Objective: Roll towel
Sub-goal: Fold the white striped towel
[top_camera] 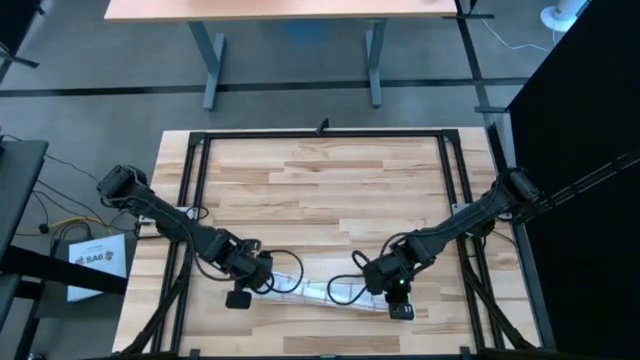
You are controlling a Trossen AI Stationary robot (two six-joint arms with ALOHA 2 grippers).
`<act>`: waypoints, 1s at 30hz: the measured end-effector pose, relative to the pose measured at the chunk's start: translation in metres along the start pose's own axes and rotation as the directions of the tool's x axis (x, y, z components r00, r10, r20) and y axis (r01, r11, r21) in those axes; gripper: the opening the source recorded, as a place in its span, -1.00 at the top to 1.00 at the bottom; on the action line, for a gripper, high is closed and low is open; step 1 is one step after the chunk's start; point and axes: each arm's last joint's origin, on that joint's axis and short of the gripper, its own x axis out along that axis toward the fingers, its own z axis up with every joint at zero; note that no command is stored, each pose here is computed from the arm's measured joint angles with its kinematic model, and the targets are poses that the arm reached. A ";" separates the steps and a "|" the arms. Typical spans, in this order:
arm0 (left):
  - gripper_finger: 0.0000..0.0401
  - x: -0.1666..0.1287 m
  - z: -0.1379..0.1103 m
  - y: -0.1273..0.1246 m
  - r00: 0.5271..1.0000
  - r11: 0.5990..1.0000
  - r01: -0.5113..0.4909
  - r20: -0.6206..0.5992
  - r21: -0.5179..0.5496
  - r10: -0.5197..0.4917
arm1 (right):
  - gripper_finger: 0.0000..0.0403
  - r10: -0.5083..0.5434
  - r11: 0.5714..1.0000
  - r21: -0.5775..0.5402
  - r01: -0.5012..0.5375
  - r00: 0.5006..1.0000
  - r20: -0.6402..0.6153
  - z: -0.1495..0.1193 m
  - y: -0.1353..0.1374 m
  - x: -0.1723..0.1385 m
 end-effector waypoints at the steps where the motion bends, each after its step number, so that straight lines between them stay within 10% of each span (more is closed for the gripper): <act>1: 1.00 0.000 0.001 0.003 1.000 1.000 -0.004 0.006 0.011 0.004 | 1.00 0.018 1.000 0.004 -0.018 1.000 0.009 -0.002 -0.004 -0.001; 16: 0.99 0.007 0.010 0.040 0.989 0.990 -0.140 0.053 0.007 0.139 | 0.99 0.088 0.993 0.075 -0.094 0.993 0.078 -0.026 -0.073 -0.013; 30: 0.60 -0.013 0.012 0.066 0.977 0.975 -0.209 0.017 -0.079 0.211 | 0.49 -0.025 0.987 0.159 0.008 0.994 0.103 -0.036 -0.085 -0.039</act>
